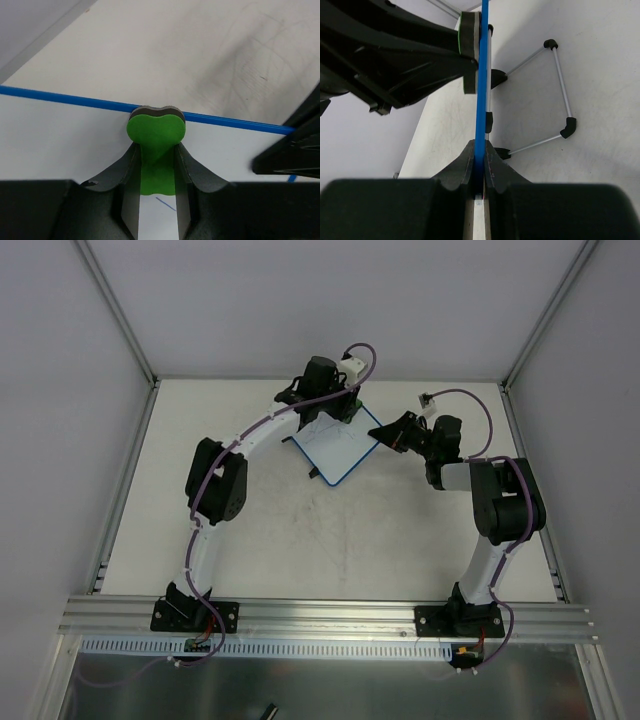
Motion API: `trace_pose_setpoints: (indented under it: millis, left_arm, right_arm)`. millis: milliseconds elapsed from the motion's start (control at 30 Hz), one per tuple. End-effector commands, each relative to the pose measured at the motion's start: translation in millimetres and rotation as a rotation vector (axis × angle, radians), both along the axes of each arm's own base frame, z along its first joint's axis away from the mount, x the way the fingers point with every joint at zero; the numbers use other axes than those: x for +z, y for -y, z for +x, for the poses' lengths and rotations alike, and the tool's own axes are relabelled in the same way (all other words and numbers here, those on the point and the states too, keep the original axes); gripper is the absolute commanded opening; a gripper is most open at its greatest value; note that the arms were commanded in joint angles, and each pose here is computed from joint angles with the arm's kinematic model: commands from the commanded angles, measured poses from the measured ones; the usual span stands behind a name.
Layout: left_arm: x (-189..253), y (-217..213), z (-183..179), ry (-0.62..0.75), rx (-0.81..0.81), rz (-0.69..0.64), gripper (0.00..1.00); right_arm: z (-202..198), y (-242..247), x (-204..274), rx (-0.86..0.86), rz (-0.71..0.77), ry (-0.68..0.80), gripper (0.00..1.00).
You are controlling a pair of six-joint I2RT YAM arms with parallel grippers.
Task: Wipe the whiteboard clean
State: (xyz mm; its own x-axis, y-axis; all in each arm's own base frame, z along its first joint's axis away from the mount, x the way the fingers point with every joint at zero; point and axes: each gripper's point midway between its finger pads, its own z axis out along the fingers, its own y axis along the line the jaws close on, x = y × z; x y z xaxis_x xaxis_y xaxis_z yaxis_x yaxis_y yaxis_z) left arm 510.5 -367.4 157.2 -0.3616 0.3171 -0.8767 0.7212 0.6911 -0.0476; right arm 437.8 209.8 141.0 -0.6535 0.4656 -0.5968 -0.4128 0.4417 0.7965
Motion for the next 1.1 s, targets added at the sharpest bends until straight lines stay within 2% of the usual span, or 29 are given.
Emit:
trace_pose_setpoints:
  millis: [0,267,500,700,1067]
  left_arm:
    - [-27,44,-61,-0.082,-0.213,0.018,0.00]
    - [-40,40,-69,-0.092,-0.201,0.057,0.00]
    - [-51,30,-48,-0.115,-0.092,0.063,0.00]
    - [-54,-9,-23,-0.249,0.070,-0.049,0.00]
    - [-86,-70,5,-0.389,0.317,-0.103,0.00]
  right_arm:
    - [-18,-24,22,0.147,0.001,0.110,0.00]
    - [-18,-23,21,0.145,0.001,0.108,0.00]
    - [-18,-23,21,0.145,0.001,0.107,0.00]
    - [-17,-23,21,0.145,0.002,0.107,0.00]
    - [-18,-24,20,0.146,0.002,0.107,0.00]
